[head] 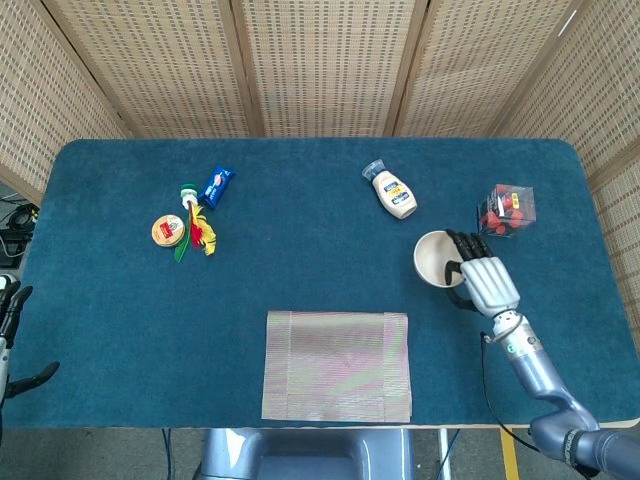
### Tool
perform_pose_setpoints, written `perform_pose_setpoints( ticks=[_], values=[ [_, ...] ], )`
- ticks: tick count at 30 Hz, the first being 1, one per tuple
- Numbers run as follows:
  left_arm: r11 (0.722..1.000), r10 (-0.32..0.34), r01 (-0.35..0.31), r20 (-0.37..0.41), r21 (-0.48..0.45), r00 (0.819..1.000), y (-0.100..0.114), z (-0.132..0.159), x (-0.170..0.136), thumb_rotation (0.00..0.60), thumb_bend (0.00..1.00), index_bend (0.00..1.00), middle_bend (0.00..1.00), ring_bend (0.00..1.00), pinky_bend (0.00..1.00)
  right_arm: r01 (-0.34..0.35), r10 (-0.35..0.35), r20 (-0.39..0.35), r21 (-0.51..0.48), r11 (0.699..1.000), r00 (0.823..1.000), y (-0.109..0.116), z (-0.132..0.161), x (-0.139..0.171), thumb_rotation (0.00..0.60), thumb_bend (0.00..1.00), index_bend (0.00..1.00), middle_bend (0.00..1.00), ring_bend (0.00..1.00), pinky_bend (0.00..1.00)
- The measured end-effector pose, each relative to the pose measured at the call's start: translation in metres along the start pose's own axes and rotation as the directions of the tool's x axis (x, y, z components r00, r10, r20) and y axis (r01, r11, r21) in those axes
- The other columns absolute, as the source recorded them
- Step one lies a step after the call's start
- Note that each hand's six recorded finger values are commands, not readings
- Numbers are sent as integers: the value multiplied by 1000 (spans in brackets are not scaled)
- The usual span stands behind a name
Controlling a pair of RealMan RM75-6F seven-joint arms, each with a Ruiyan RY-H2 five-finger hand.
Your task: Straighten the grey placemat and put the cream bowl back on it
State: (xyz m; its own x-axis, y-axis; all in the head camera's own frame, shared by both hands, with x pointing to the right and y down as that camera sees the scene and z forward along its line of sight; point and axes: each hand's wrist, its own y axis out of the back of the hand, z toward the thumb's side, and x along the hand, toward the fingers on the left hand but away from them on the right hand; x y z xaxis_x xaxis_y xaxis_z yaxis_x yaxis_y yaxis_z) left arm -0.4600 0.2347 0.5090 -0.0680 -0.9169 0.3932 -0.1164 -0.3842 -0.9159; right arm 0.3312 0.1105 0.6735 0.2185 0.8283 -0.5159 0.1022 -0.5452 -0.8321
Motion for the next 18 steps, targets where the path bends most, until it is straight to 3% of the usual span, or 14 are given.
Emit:
perform_pose_setpoints(
  ticks=[7, 16, 18],
  values=[
    [1000, 4, -4, -6, -9, 1000, 3, -3, 0, 600, 0, 0, 0, 0, 0, -64, 60, 159, 25, 998, 986, -11, -22, -18, 600, 599, 732, 0, 0, 0],
    [1000, 1, -1, -2, -8, 1000, 2, -2, 0, 600, 0, 0, 0, 0, 0, -81, 71, 239, 36, 996, 969, -12, -50, -14, 600, 600, 735, 0, 0, 0],
    [1000, 2, -2, -2, -7, 1000, 2, -2, 0, 600, 0, 0, 0, 0, 0, -82, 70, 255, 37, 996, 964, -12, -58, -12, 600, 584, 696, 0, 0, 0]
  ],
)
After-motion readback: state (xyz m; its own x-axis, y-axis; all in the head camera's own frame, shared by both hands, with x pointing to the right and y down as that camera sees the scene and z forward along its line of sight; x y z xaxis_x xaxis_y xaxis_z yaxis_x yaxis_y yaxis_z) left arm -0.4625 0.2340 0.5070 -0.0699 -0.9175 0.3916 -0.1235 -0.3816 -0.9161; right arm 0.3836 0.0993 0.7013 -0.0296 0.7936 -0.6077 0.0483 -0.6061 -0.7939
